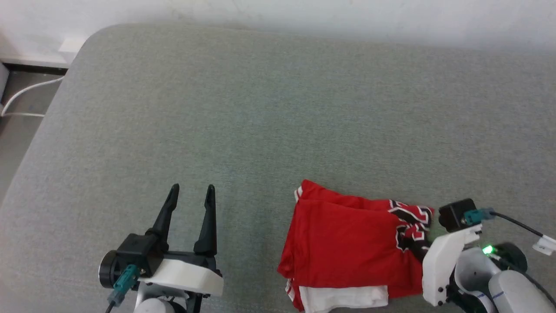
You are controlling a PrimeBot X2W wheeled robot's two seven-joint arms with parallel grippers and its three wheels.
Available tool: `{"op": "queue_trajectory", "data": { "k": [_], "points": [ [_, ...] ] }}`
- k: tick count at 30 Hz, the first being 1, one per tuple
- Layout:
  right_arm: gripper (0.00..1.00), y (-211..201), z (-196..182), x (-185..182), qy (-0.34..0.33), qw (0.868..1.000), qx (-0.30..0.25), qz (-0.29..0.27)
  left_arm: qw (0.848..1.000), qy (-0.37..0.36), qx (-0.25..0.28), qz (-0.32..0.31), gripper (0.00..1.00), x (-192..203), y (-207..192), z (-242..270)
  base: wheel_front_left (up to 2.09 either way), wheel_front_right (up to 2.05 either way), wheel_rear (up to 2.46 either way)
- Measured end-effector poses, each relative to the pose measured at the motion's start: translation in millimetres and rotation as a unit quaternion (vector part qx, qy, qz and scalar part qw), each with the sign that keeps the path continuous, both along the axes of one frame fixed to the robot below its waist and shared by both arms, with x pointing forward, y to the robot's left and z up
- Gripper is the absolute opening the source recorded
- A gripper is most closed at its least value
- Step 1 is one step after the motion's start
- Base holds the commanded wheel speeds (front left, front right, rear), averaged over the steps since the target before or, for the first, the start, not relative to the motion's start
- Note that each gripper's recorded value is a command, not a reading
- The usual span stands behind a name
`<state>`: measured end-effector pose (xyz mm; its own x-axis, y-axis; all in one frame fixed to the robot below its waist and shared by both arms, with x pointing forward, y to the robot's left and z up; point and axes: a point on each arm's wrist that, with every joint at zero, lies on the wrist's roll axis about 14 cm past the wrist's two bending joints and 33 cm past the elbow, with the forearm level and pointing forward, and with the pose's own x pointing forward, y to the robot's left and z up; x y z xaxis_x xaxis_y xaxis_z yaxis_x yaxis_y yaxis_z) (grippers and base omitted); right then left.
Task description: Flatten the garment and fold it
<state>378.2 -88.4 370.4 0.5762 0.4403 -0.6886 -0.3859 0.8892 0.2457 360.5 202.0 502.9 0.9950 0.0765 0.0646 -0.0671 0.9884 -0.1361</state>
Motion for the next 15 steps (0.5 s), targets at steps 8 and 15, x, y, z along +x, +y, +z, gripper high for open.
{"op": "queue_trajectory", "data": {
  "k": [8, 15],
  "points": [
    [0.00, -43.9, 60.6, 35.2, -0.136, 0.981, -0.126, 0.052, 0.997, -0.007, -0.011, -0.071, 1.00, 16.6, -46.3, 2.1, 0.00, 0.00, 0.00],
    [0.00, -135.3, 98.1, 41.8, -0.159, 0.951, -0.261, 0.038, 0.984, -0.036, -0.025, -0.171, 1.00, 44.6, -113.7, 17.5, 0.00, 0.00, 0.00]
  ]
}}
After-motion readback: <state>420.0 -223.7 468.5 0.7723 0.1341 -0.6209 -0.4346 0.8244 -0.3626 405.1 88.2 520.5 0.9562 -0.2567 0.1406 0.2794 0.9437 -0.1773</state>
